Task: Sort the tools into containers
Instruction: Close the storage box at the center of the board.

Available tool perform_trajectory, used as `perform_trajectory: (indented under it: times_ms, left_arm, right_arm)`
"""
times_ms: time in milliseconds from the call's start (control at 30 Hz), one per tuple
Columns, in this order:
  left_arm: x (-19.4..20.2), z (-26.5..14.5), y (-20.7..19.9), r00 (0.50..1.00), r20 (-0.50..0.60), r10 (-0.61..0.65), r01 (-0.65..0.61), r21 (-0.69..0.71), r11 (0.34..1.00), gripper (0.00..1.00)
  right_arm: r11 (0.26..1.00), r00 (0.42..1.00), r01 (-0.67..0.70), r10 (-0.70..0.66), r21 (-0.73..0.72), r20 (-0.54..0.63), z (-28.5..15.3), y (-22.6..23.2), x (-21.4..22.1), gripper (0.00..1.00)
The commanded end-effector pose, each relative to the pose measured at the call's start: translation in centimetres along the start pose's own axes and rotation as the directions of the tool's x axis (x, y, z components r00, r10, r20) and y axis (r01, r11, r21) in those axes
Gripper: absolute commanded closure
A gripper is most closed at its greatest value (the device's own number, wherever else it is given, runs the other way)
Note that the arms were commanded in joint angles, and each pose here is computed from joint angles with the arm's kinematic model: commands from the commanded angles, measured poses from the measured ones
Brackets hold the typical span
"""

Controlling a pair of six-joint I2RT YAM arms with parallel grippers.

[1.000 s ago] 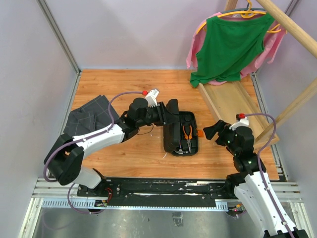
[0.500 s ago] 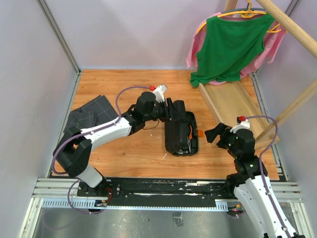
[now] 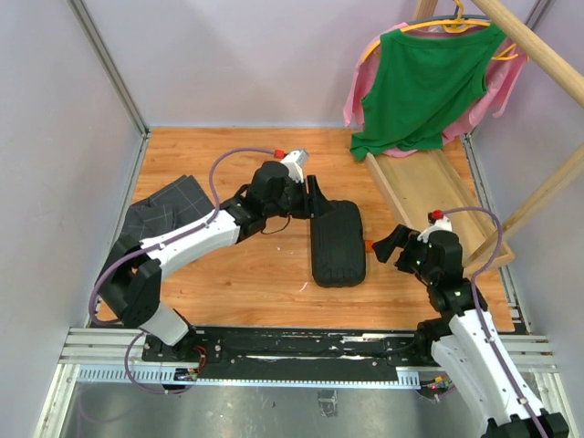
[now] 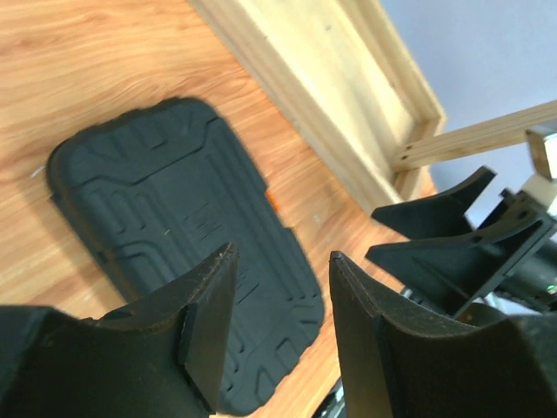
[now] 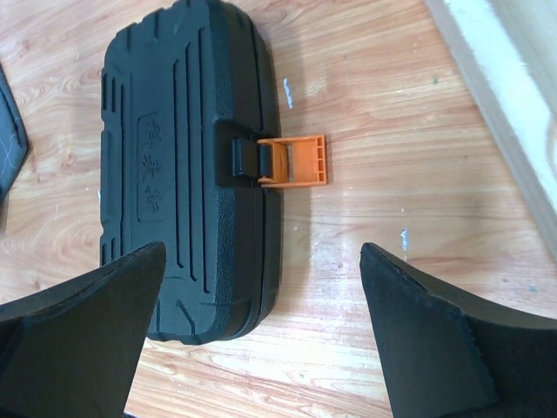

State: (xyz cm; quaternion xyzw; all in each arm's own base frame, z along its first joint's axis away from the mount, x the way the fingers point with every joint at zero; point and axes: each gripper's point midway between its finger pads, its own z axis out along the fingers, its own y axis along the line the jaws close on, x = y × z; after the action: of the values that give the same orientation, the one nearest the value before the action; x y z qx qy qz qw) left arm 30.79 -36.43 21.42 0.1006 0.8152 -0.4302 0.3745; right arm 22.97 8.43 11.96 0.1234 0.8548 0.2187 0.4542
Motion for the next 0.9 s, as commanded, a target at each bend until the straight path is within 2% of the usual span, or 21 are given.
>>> perform_trajectory:
  times_ms: [0, 300, 600, 867]
  left_arm:
    - [1.5, -1.9, 2.6, 1.0, -0.005, 0.029, -0.029, -0.117, 0.993, 0.49]
    - [4.5, -4.9, 7.3, 1.0, -0.005, -0.007, 0.005, -0.284, 0.959, 0.48]
    - [4.6, -7.4, 9.5, 0.999, 0.038, -0.037, 0.048, -0.344, 0.938, 0.48]
    - [4.3, -8.9, 11.2, 0.997, 0.067, -0.043, 0.065, -0.384, 0.921, 0.48]
  right_arm:
    - [0.995, 0.999, 0.028, -0.032, -0.1, -0.039, 1.2, 1.7, 0.4, 0.05]
    - [0.981, 0.987, 0.062, -0.088, -0.185, -0.136, 5.3, 3.9, -0.5, 0.06]
    - [0.971, 0.959, 0.051, -0.114, -0.234, -0.261, 10.0, 4.5, 0.7, 0.15]
    - [0.966, 0.93, 0.074, -0.157, -0.249, -0.332, 11.4, 5.8, 3.1, 0.2]
